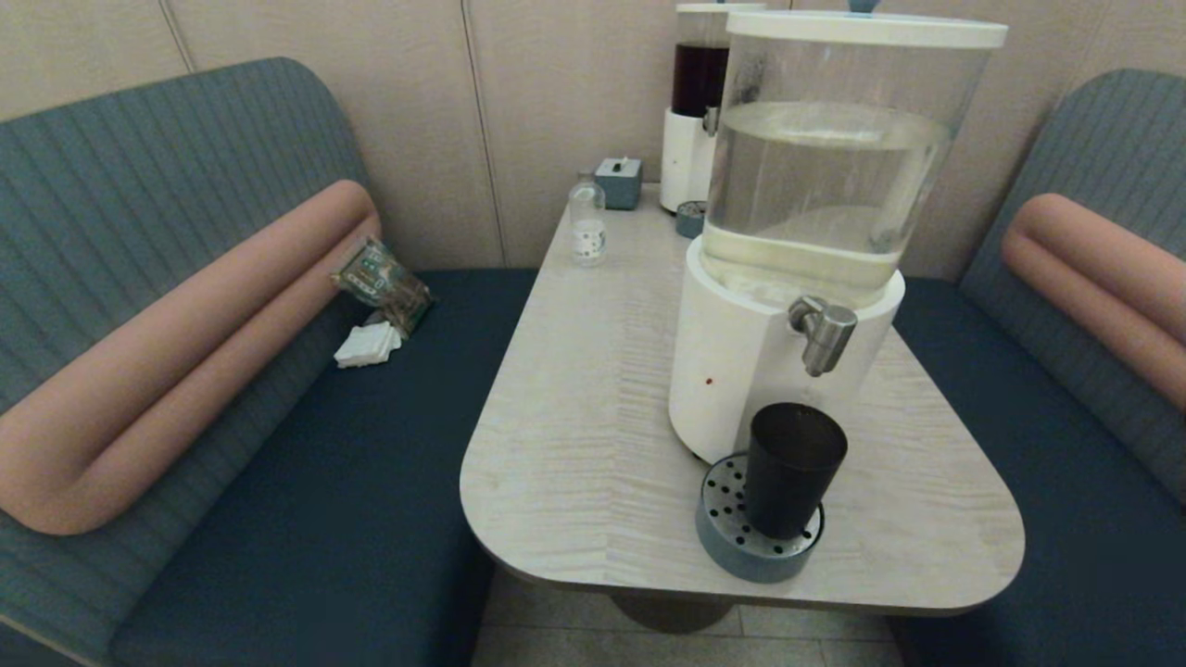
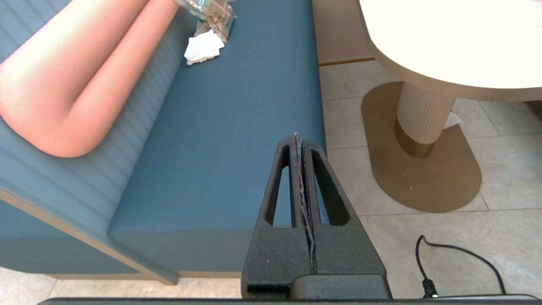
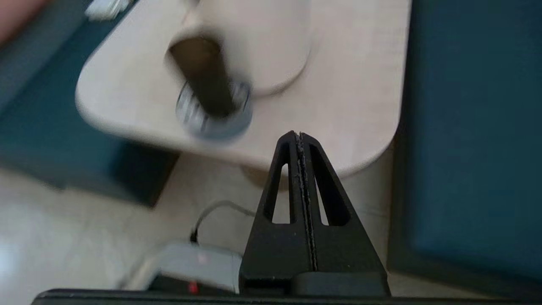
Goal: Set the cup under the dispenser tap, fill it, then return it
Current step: Turn off the faucet
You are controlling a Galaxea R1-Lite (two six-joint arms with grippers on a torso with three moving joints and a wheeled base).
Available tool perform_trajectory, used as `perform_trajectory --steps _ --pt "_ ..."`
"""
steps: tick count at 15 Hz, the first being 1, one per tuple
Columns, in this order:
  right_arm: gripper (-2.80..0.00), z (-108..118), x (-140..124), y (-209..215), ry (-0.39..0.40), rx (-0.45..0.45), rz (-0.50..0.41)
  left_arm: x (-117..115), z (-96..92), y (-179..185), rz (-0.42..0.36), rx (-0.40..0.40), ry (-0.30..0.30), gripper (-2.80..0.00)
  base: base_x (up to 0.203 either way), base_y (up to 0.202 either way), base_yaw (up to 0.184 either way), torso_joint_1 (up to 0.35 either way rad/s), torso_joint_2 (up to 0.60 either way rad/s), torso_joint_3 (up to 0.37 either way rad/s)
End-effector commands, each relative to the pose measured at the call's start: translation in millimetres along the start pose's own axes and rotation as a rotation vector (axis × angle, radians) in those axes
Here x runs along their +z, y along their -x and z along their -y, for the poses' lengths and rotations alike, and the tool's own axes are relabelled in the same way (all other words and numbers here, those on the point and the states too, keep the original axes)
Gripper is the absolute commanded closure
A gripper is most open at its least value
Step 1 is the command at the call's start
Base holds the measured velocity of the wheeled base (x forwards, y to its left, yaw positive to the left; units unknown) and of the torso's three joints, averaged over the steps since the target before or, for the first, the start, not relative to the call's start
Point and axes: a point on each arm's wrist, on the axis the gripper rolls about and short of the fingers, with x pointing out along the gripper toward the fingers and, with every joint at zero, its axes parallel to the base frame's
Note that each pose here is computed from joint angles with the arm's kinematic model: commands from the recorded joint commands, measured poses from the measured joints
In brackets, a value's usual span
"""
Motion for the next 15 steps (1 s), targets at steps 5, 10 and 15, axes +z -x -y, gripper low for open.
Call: perform_trajectory --steps 5,10,15 --pt "0.0 -3 -105 38 0.175 -0.024 0.121 0 0.0 0 -0.002 0.0 -0.001 0.0 0.0 0.0 0.0 0.0 0.0 0.0" --pt "0.0 15 -134 -12 0.16 -0.288 0.287 0 0.0 0 -0.002 0.0 -0.001 0.0 0.0 0.0 0.0 0.0 0.0 0.0" --pt "0.0 20 -155 -35 0.233 -0.322 0.386 0 0.0 0 -0.002 0.0 -0.001 0.0 0.0 0.0 0.0 0.0 0.0 0.0"
